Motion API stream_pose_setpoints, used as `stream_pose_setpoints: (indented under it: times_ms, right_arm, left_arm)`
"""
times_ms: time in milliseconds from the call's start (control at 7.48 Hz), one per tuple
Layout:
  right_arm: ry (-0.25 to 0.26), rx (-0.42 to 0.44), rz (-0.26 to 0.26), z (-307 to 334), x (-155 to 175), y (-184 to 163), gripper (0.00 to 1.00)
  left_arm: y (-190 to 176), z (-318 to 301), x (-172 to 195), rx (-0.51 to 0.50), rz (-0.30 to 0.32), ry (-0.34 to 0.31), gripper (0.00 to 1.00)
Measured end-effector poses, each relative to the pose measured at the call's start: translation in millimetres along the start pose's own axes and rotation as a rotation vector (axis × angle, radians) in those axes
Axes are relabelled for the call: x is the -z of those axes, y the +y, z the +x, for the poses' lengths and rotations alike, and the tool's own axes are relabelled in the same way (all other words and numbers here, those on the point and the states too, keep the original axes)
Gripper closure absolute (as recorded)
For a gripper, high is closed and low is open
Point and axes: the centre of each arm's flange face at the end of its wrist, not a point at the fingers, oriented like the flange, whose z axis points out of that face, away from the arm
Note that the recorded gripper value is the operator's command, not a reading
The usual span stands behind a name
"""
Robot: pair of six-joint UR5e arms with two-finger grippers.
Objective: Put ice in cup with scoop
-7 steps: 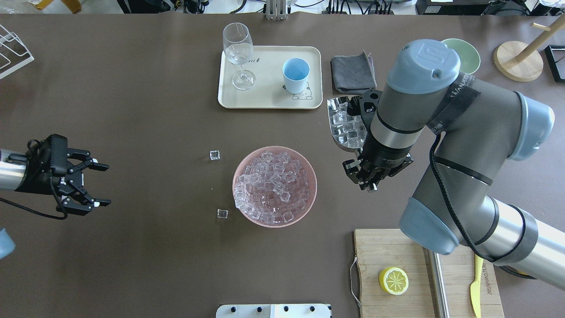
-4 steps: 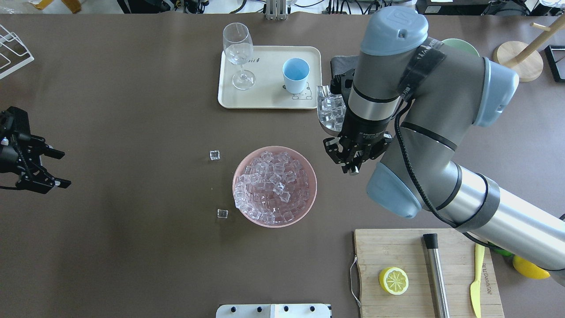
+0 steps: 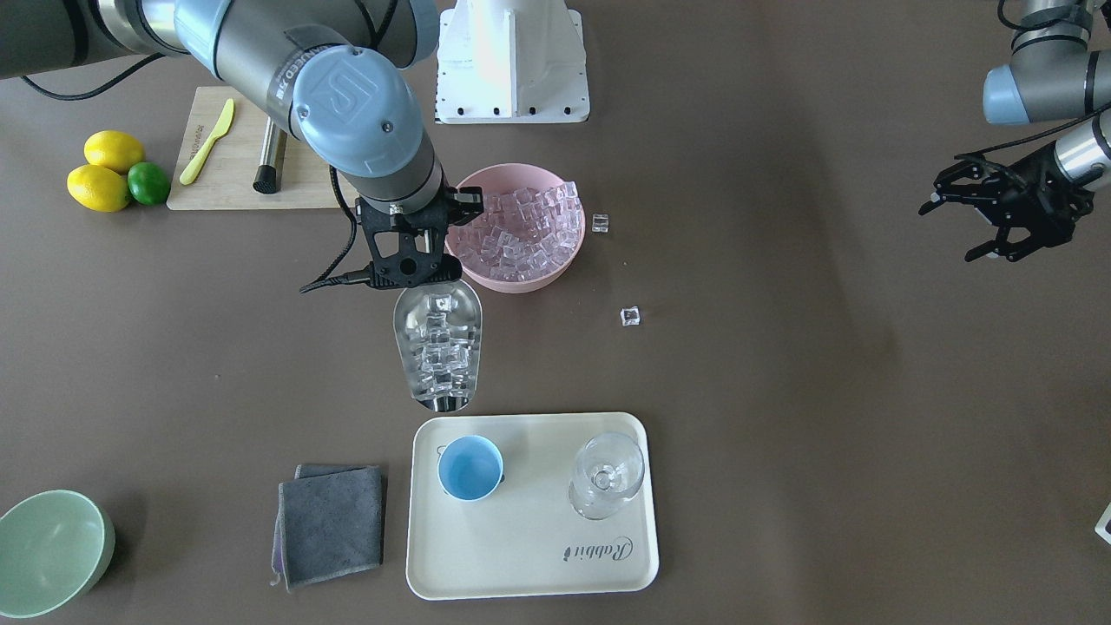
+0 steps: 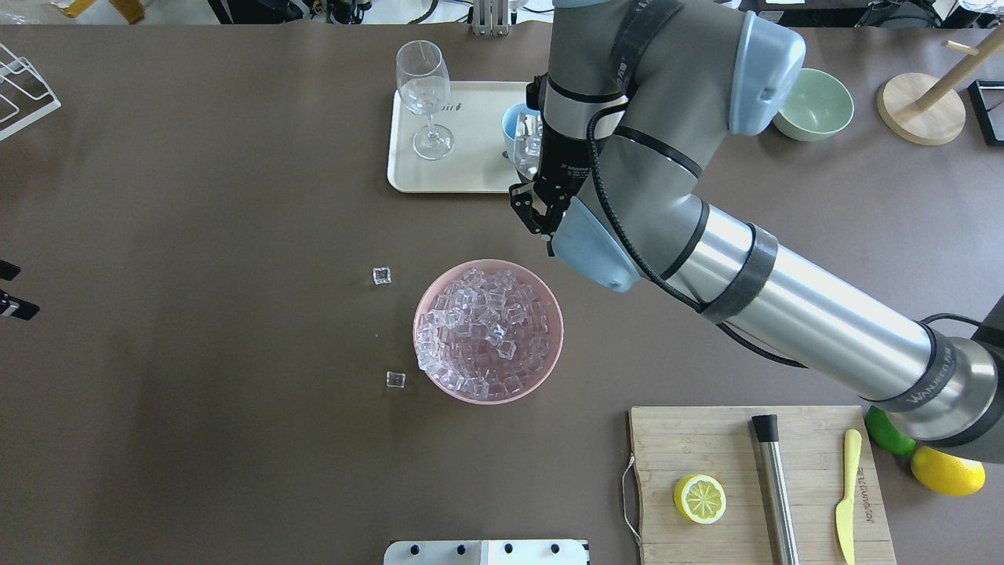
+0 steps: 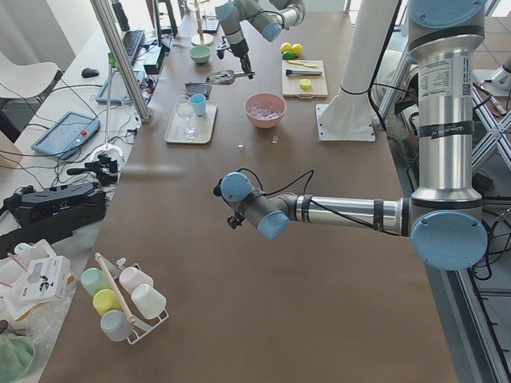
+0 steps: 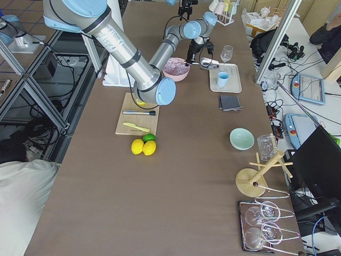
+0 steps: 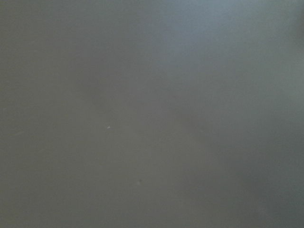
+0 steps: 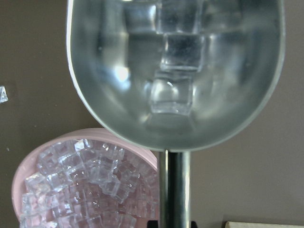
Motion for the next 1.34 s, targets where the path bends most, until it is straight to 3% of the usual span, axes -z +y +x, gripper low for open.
stream_pose_setpoints:
  times_ms: [401,668,935,1336]
  right_arm:
    - [-0.048,-0.074,-0.078,-28,19,-48,1.0]
    - [-0.097,-0.122,-0.144,-26,25,-75,1.0]
    - [-0.15,-0.147,-0.2,-22,24,-82,1.0]
    - [-0.225,-0.18,-0.262,-12,25,-86,1.0]
  left_arm:
    - [41,-47,51,0.0,-0.039,-0.071,0.02]
    - [74,-72,75,-0.128,-0.084,-0.165,0.02]
    - [102,-92,103,-0.195,-0.124,-0.205,0.02]
    - [121,-100,117,-0.225,-0.146,-0.226,0.02]
